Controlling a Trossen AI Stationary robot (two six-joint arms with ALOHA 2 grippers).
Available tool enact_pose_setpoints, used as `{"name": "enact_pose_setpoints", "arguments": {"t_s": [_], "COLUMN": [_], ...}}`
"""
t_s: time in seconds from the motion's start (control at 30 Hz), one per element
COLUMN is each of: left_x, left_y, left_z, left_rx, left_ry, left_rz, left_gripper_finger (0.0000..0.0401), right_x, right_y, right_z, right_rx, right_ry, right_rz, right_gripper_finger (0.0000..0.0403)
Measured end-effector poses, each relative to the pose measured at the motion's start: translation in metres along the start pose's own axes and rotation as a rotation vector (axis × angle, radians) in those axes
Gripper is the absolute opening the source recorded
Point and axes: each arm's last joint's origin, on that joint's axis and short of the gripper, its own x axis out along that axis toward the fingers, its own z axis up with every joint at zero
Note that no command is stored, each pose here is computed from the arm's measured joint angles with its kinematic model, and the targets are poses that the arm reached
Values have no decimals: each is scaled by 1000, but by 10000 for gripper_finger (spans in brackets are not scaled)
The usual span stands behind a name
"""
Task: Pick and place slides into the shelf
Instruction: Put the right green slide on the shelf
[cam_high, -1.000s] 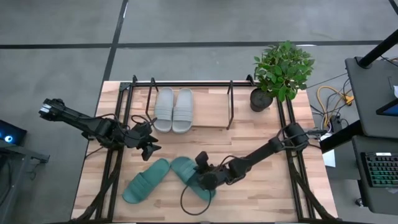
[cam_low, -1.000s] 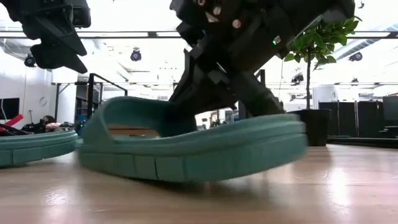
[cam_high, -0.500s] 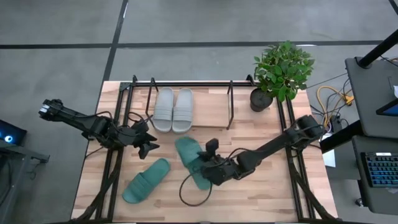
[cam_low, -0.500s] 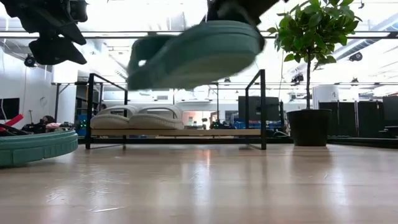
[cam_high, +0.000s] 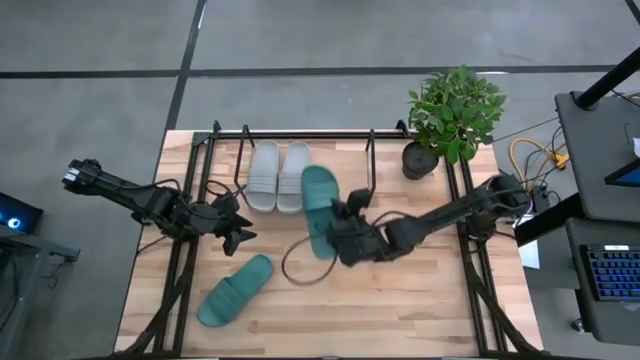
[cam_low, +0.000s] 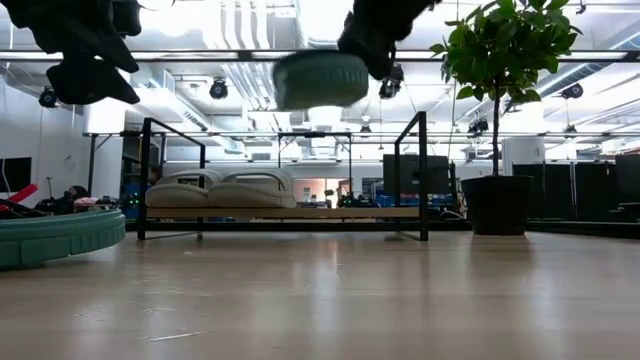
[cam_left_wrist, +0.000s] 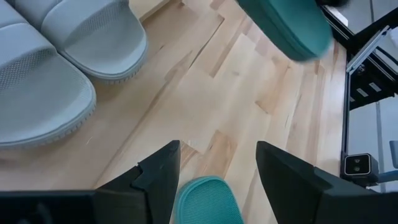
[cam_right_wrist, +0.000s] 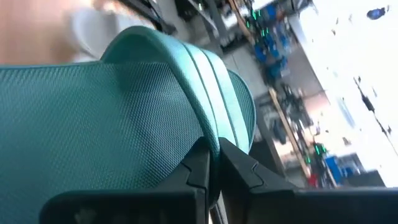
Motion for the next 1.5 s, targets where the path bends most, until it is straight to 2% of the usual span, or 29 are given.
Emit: {"name": "enact_pose_setpoints", "arguments": {"t_s": [0.23,0.6,0.93,1.3,1.5], "left_x": [0,0,0,0,0], "left_y": [0,0,0,0,0], "left_z": [0,0,0,0,0], "left_rx": [0,-1,-1,-1,-1], "left_ry": [-1,-1,-1,-1,0], "left_rz": [-1,-1,0,0,1], "left_gripper_finger": [196,196,196,196,196], "right_x": [33,80,95,107,111], "right_y": [-37,-74,-82,-87,-88], "right_z": [-24,-45,-64,-75,-80], "right_rx": [50,76,-9,-13,0], "right_ry": [160,235,333,387,394], "right_rz": [-33,111,154,154,222], "right_gripper_finger": [12,13,13,13,13]}}
